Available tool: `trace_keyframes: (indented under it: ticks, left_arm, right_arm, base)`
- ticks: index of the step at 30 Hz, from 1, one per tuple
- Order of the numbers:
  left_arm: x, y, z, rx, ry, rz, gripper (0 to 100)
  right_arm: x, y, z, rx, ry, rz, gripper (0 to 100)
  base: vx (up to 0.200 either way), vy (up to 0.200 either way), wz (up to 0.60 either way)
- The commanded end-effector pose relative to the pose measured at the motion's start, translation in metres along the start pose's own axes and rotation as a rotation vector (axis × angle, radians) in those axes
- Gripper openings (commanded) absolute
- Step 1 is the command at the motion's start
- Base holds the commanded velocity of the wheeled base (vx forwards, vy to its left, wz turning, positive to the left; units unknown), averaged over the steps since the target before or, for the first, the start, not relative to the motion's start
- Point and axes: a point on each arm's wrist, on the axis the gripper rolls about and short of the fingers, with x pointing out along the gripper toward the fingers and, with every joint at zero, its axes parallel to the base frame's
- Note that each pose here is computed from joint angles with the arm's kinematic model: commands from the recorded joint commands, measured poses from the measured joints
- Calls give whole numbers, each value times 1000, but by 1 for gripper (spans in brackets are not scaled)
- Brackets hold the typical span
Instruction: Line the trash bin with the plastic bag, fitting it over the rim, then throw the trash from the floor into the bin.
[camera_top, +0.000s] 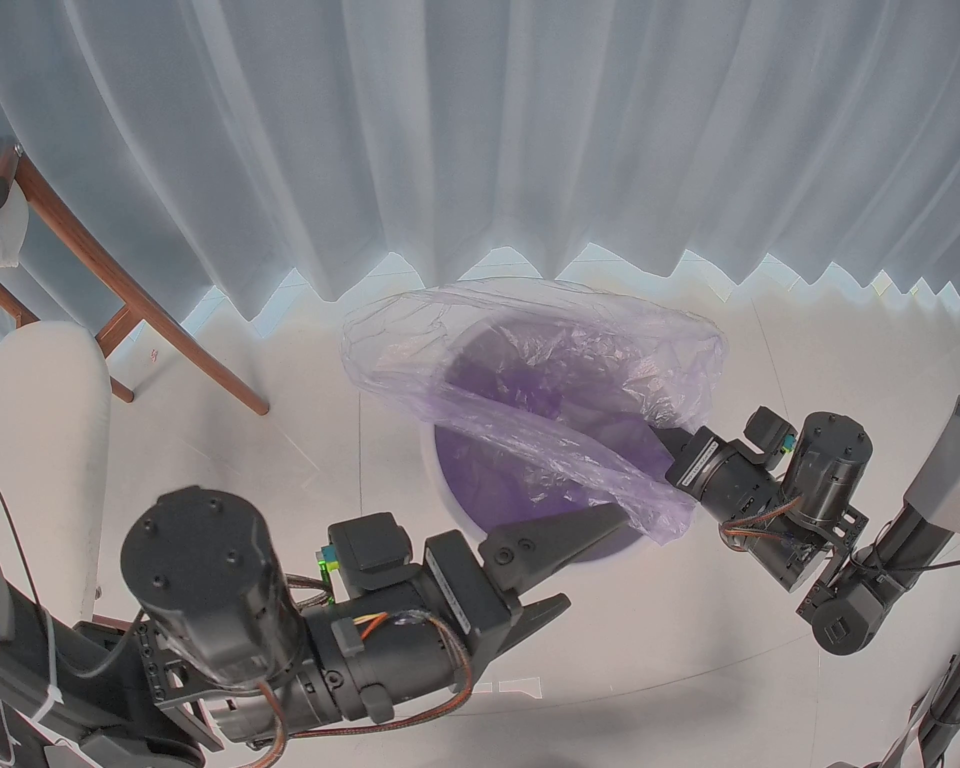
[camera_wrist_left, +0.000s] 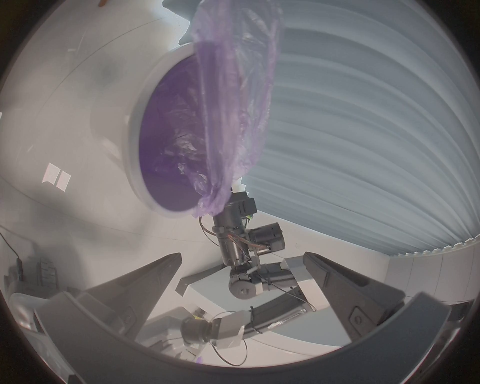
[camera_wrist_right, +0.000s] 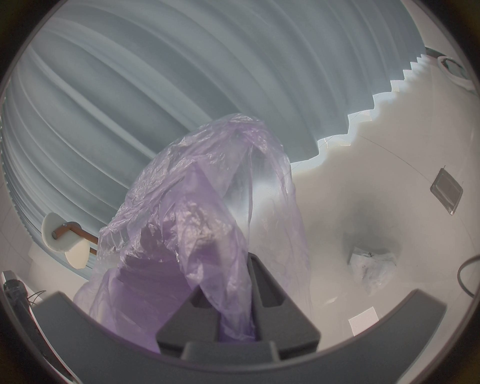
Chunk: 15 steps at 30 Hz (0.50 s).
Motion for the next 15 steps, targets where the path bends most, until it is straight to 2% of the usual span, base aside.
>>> trace_keyframes:
  ticks: [1, 2, 5, 9, 11, 15]
  left_arm:
    - [9, 11, 5, 3, -15, 36, 100]
    - [9, 10, 12, 45, -43, 30, 100]
    - [11, 11, 16, 82, -66, 34, 100]
    - [18, 4, 27, 86, -115, 16, 100]
    - [29, 12, 33, 85, -128, 32, 100]
    - [41, 13, 38, 86, -138, 27, 100]
  right_arm:
    - [0, -1, -5, -1, 14, 0, 0]
    - [-4, 4, -5, -2, 16, 15, 0]
    - [-5, 6, -5, -1, 15, 22, 0]
    - [-7, 8, -8, -2, 29, 27, 0]
    - [-9, 11, -8, -4, 20, 41, 0]
    - [-11, 14, -6, -3, 14, 53, 0]
  base:
    - [0, 0, 0]
    - [0, 0, 0]
    - [0, 0, 0]
    - [0, 0, 0]
    - [0, 0, 0]
    - [0, 0, 0]
